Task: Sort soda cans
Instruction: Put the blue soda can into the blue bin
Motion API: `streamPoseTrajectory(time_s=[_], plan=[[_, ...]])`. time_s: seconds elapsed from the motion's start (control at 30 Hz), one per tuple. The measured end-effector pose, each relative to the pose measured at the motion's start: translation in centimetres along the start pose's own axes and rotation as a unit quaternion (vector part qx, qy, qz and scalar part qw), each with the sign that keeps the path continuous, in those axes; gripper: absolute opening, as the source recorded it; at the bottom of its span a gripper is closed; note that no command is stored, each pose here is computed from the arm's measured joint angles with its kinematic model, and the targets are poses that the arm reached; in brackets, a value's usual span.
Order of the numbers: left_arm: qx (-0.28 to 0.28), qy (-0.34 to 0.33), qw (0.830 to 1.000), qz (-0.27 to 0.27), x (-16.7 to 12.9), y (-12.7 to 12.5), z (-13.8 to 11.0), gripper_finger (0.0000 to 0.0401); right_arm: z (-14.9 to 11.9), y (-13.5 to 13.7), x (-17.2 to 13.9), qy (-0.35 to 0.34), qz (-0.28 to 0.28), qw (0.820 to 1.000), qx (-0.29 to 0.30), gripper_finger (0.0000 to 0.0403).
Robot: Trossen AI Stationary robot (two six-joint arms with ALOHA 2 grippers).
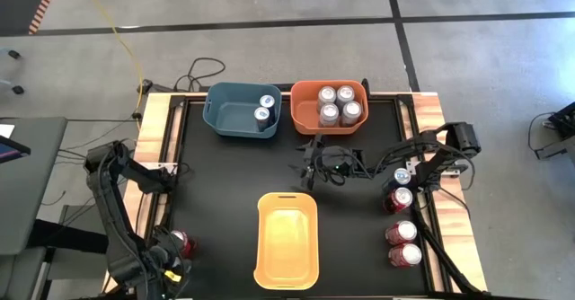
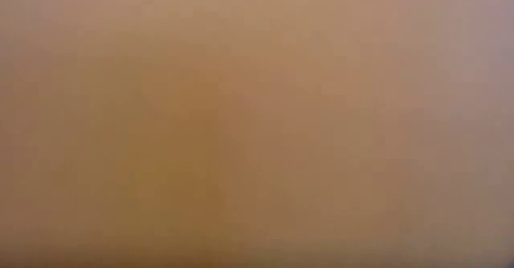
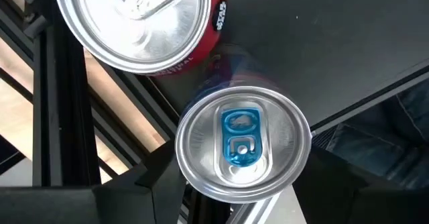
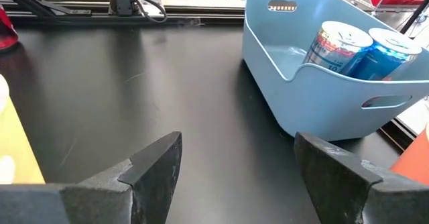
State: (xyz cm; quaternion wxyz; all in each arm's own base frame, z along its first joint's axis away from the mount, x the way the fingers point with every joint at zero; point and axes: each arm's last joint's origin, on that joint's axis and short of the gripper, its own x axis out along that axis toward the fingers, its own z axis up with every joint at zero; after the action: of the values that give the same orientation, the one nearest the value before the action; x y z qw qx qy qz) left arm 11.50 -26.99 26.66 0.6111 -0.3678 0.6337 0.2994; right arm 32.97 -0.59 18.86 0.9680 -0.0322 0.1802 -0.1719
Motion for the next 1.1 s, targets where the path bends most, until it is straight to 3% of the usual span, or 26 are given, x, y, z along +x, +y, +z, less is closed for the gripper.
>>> streamPoseTrajectory(time_s=[0.37, 0.57, 0.73, 0.9, 1.1], plan=[[-0.020, -0.018, 0.999, -0.034, -3.4, -0.5, 2.7, 0.0219, -0.2, 0.1, 0.0, 0.011, 0.001, 1.000, 0.007, 0.0306], [0.021, -0.032, 0.998, -0.040, -6.0, -1.7, 5.6, 0.0219, -0.4, 0.4, -0.2, 0.019, 0.006, 1.000, 0.005, 0.0306], [0.032, -0.057, 0.998, -0.002, -8.7, -1.7, 9.8, 0.0219, -0.5, 0.6, -0.2, 0.022, 0.009, 1.000, 0.004, 0.0306], [0.066, -0.121, 0.990, -0.039, -11.2, -1.5, 15.2, 0.0219, -0.5, 0.6, -0.2, 0.022, 0.008, 1.000, 0.004, 0.0306], [0.077, -0.181, 0.980, -0.018, -13.1, 1.1, 21.8, 0.0219, -0.6, 0.6, -0.2, 0.029, 0.008, 1.000, 0.001, 0.0306]])
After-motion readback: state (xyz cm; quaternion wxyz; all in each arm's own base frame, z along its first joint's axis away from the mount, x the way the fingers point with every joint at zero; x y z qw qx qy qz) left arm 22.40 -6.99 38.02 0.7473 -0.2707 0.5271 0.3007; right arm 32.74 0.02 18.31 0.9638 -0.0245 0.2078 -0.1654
